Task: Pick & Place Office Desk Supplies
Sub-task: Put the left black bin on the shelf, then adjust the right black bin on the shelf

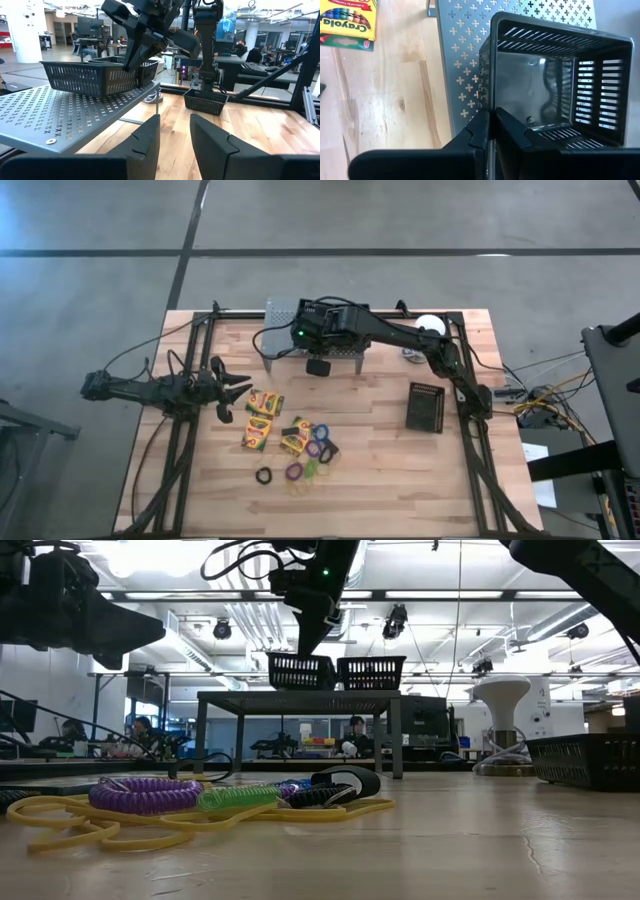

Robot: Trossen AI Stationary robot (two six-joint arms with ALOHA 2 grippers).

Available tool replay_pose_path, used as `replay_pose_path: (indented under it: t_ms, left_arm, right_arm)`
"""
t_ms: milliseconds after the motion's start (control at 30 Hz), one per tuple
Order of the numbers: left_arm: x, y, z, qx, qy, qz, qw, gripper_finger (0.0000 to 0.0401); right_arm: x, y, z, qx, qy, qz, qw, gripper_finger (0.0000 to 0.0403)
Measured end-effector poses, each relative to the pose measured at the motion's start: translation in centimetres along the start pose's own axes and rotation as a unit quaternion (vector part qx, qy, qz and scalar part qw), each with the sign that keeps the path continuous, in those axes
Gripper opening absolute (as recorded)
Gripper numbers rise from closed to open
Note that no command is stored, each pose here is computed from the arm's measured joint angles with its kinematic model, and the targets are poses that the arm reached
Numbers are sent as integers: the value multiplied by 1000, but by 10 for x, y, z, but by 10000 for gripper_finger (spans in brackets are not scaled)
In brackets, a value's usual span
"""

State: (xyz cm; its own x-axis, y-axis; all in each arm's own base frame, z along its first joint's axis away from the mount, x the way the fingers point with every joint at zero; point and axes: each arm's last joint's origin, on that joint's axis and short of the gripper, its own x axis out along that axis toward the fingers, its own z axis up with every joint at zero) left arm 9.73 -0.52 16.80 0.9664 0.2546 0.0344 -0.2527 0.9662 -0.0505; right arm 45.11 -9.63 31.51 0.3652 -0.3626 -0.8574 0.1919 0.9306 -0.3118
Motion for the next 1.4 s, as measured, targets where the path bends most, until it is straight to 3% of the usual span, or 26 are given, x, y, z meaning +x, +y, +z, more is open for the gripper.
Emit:
replay_pose_path:
  t_ms: [167,467,700,800,933,1033,1133,1267,1400]
  left_arm:
    - [0,0,0,0,0,0,1000,113]
    - [0,0,0,0,0,0,1000,113]
    - [0,0,0,0,0,0,1000,113]
    - [0,0,0,0,0,0,1000,113]
    - [0,0,0,0,0,0,1000,113]
    - [0,0,0,0,0,0,1000,113]
    - [0,0,0,0,0,0,1000,113]
    - [0,0,0,1,2,0,1000,113]
    - [0,0,0,1,3,0,1000,113]
  right_arm:
    - [0,0,0,-1,0,0,1000,32]
    - [-4,-1,0,3,-3,0,1000,111]
    - [-55,-5,-6,28,-40,2,999,136]
    - [-81,-13,-22,61,-9,-8,998,129]
    - [-104,-34,-52,143,63,-80,985,108]
    - [-111,-42,-64,176,51,-73,980,88]
    - [-109,-45,-78,197,64,-73,976,70]
    - [-94,-51,-103,213,103,-130,963,51]
    - [-77,-58,-124,229,114,-124,959,37]
